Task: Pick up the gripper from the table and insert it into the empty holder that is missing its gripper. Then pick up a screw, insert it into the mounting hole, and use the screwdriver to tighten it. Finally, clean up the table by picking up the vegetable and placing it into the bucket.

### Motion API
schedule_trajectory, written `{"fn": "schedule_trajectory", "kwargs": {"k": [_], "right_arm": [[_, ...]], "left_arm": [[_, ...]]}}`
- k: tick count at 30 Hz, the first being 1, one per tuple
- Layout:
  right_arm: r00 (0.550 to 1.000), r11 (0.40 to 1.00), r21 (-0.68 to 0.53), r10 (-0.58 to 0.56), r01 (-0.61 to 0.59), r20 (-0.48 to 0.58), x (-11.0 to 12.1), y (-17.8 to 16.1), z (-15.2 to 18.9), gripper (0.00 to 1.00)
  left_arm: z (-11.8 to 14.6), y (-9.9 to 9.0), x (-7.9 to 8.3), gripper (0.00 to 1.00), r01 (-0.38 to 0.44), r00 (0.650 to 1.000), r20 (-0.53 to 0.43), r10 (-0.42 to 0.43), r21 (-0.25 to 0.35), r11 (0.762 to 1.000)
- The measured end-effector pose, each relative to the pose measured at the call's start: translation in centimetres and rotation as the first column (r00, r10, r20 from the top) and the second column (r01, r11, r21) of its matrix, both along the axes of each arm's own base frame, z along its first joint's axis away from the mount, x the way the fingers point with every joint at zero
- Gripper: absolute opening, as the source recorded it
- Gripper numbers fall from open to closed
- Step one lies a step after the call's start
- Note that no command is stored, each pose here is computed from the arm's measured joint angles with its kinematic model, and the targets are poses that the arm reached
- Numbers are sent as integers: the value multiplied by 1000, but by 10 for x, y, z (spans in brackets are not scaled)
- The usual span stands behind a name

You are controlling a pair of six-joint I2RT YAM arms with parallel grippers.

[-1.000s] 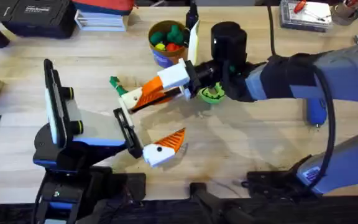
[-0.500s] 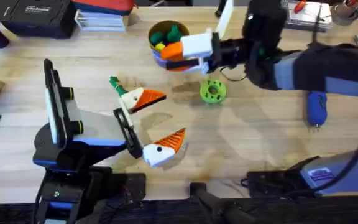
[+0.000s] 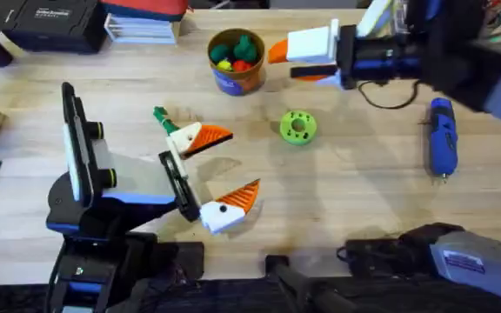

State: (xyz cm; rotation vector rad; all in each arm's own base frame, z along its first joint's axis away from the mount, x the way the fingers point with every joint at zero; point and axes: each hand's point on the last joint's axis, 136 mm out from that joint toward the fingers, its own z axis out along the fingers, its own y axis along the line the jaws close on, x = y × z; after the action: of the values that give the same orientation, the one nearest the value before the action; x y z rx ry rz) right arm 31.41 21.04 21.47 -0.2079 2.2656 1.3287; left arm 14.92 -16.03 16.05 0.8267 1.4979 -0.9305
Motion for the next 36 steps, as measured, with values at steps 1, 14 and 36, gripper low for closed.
{"fn": "schedule_trajectory", "kwargs": {"k": [1, 14, 36], "right_arm": [[999, 998, -55, -21, 23, 26, -2, -7, 5, 994], [980, 821, -542, -195, 182, 35, -51, -92, -16, 995], [993, 541, -840, -67, -44, -95, -55, -80, -105, 866]], "left_arm": [[0, 0, 0, 985, 0, 1000, 0, 0, 0, 1000], [0, 0, 0, 985, 0, 1000, 0, 0, 0, 1000], [0, 0, 0, 985, 3, 1000, 0, -3, 0, 1000]]}}
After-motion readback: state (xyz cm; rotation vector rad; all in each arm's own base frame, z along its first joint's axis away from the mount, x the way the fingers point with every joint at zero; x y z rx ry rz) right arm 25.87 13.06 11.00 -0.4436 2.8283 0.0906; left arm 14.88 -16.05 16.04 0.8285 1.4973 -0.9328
